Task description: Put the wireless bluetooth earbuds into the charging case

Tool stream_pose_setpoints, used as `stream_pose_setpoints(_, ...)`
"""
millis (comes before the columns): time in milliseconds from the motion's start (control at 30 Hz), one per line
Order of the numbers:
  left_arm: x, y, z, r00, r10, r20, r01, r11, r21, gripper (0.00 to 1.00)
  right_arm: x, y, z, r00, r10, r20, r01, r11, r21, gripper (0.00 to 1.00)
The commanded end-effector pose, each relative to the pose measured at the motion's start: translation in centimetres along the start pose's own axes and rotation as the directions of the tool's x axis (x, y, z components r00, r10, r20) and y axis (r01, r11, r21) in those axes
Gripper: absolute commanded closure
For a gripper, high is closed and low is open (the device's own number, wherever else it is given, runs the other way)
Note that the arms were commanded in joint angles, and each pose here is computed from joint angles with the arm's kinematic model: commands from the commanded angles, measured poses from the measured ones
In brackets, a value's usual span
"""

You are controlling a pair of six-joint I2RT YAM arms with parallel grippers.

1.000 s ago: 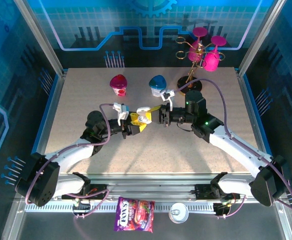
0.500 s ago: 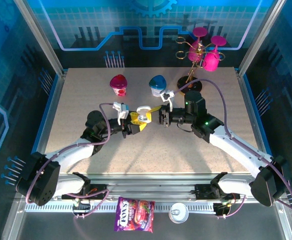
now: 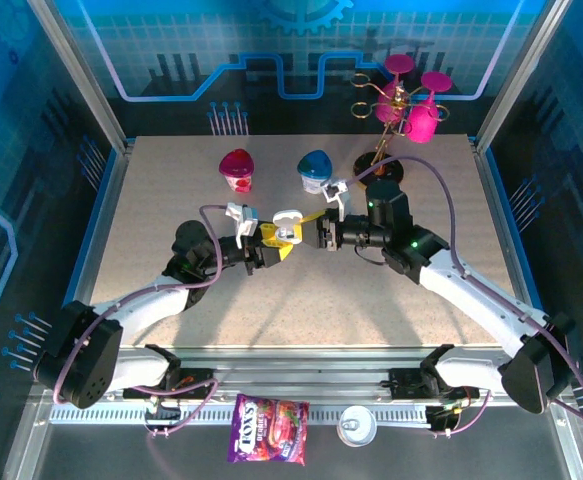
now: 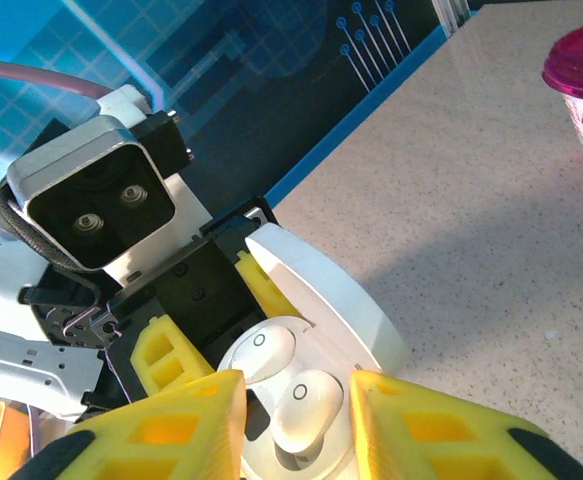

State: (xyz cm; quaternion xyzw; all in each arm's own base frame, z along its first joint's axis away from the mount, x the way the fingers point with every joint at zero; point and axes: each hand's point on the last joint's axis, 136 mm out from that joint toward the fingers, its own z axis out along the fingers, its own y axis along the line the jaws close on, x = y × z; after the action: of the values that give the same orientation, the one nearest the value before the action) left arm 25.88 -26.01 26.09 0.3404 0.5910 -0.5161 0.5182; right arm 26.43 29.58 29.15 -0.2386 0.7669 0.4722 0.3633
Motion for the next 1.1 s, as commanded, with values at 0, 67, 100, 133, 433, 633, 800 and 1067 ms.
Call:
stream_pose_setpoints(0,-2.3,-1.4,0.5,0.995,0.085,0.052,-0.088,0.994,0.065,0.7,-0.8,-0.5,-0.5,1.0,-0.003,0.012,0.002,0.997,0.08,0.64)
stream_pose_setpoints(67,-2.2,-1.5,0.5,0.995,0.085,0.051,-0.089,0.994,0.067,0.7,-0.7,-0.8,-0.5,1.0,0.002,0.009,-0.003,0.995,0.098,0.62)
stream_pose_setpoints(100,-2.2,-1.5,0.5,0.995,0.086,0.052,-0.09,0.994,0.066,0.7,-0.8,-0.8,-0.6,1.0,0.0,0.01,-0.001,0.995,0.101,0.6)
stream_pose_setpoints(133,-2.2,-1.5,0.5,0.995,0.086,0.051,-0.09,0.994,0.067,0.7,-0.8,-0.7,-0.6,1.0,-0.001,0.011,0.0,0.995,0.1,0.59)
stream_pose_setpoints(433,-1.0,-0.7,0.5,0.991,0.131,0.04,-0.133,0.991,0.036,0.7,-1.9,1.6,-2.9,0.992,-0.079,0.096,0.075,0.996,0.043,0.34)
stream_pose_setpoints(633,0.2,-0.3,0.5,0.978,0.207,0.012,-0.207,0.978,0.032,0.71,-2.7,0.5,-2.6,0.997,-0.033,0.076,0.025,0.994,0.108,0.2)
stream_pose_setpoints(800,1.0,-0.7,0.5,0.967,0.257,-0.001,-0.256,0.965,0.052,0.7,-3.5,-2.4,-1.7,0.997,0.075,0.022,-0.078,0.966,0.247,0.21)
stream_pose_setpoints(1067,1.5,-0.7,0.6,0.961,0.275,-0.013,-0.274,0.961,0.047,0.7,-2.0,-4.4,-0.3,0.979,0.196,-0.061,-0.174,0.951,0.257,0.22)
